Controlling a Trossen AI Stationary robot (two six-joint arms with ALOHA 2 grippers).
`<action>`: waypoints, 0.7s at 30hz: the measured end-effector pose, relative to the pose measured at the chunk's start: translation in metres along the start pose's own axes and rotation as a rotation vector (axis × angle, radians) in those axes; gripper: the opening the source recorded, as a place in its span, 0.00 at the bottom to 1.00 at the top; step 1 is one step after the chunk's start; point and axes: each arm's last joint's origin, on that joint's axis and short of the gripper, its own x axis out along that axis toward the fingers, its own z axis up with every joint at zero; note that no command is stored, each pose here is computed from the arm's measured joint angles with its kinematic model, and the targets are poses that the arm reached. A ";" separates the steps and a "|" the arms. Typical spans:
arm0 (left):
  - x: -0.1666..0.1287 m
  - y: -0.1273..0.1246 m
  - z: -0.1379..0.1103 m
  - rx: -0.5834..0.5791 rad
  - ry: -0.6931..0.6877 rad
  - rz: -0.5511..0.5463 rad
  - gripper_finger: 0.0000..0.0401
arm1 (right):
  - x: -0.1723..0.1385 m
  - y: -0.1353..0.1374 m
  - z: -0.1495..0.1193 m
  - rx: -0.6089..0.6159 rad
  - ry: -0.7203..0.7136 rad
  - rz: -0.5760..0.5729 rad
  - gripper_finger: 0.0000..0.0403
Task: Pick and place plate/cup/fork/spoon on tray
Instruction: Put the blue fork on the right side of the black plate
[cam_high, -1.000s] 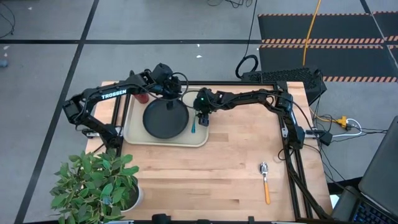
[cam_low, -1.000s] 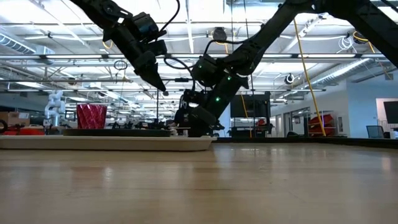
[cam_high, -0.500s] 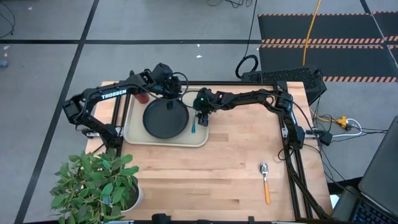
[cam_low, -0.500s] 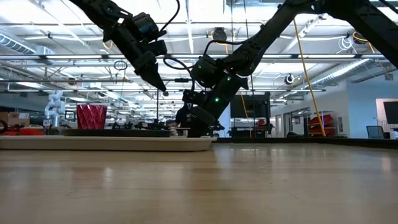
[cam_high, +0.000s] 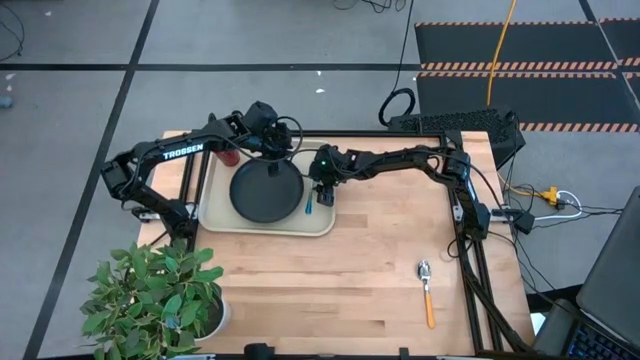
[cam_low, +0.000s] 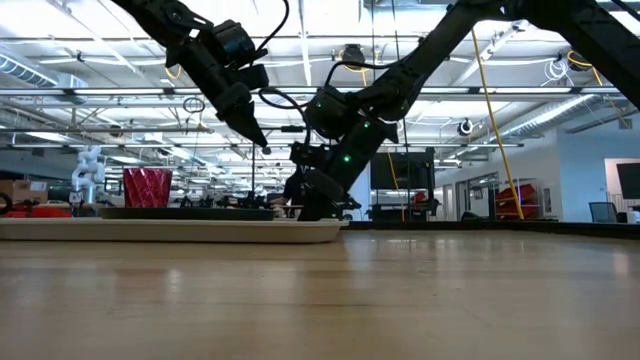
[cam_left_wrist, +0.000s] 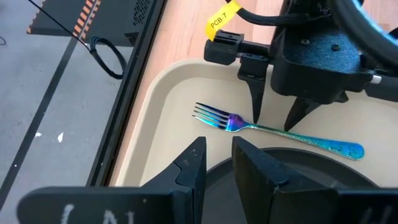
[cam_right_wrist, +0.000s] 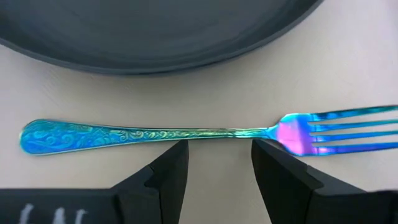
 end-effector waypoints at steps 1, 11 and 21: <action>0.000 0.000 0.000 0.000 0.000 0.000 0.20 | 0.000 0.001 0.000 0.001 -0.003 0.001 0.42; 0.000 0.000 0.000 0.000 0.000 0.000 0.20 | 0.001 0.011 0.005 -0.014 -0.029 0.016 0.42; 0.001 -0.001 -0.003 -0.004 0.019 -0.009 0.20 | -0.005 -0.010 0.004 0.012 -0.048 -0.003 0.42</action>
